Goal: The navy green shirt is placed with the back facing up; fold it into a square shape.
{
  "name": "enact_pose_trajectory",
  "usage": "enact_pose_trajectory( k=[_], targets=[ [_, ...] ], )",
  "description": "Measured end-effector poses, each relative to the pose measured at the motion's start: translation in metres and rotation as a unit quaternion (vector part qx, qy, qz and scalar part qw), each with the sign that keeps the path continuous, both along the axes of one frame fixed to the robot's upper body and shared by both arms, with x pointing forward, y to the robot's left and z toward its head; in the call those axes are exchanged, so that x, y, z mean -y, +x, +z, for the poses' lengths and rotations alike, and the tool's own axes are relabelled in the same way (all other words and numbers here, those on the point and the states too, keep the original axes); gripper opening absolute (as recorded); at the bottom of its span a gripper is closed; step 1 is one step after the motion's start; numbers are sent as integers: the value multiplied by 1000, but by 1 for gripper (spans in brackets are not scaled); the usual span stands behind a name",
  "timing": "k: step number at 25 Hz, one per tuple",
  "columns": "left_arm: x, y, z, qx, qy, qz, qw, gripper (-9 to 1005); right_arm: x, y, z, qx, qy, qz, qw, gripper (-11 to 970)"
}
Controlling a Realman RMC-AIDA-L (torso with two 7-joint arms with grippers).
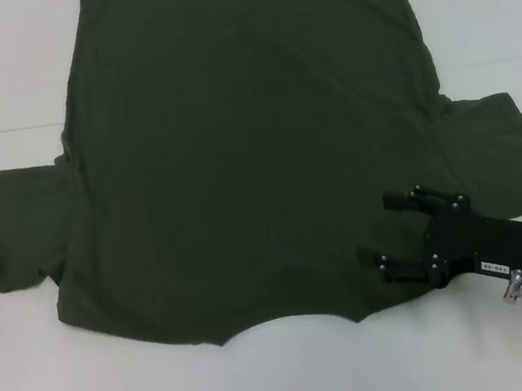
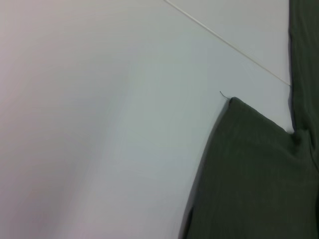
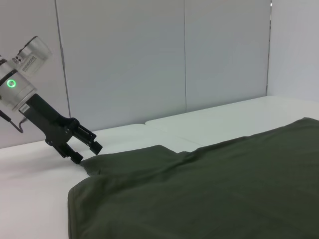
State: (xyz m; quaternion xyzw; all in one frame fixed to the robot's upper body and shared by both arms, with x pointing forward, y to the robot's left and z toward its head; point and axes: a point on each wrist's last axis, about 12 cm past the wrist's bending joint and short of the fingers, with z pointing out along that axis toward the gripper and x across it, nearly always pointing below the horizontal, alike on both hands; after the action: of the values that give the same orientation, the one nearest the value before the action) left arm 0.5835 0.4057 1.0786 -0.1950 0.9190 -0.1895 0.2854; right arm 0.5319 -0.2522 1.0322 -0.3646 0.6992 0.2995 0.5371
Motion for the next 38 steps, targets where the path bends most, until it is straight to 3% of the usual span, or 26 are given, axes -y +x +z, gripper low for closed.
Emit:
enact_pose_trajectory(
  k=[20, 32, 38],
  targets=[
    [20, 12, 2, 12, -9, -18, 1000, 913, 0, -1, 0, 0, 1, 0, 1000, 927],
    [24, 19, 3, 14, 29, -25, 999, 911, 0, 0, 0, 1, 0, 0, 1000, 928],
    [28, 25, 5, 17, 40, -29, 999, 711, 0, 1, 1, 3, 0, 0, 1000, 928]
  ],
)
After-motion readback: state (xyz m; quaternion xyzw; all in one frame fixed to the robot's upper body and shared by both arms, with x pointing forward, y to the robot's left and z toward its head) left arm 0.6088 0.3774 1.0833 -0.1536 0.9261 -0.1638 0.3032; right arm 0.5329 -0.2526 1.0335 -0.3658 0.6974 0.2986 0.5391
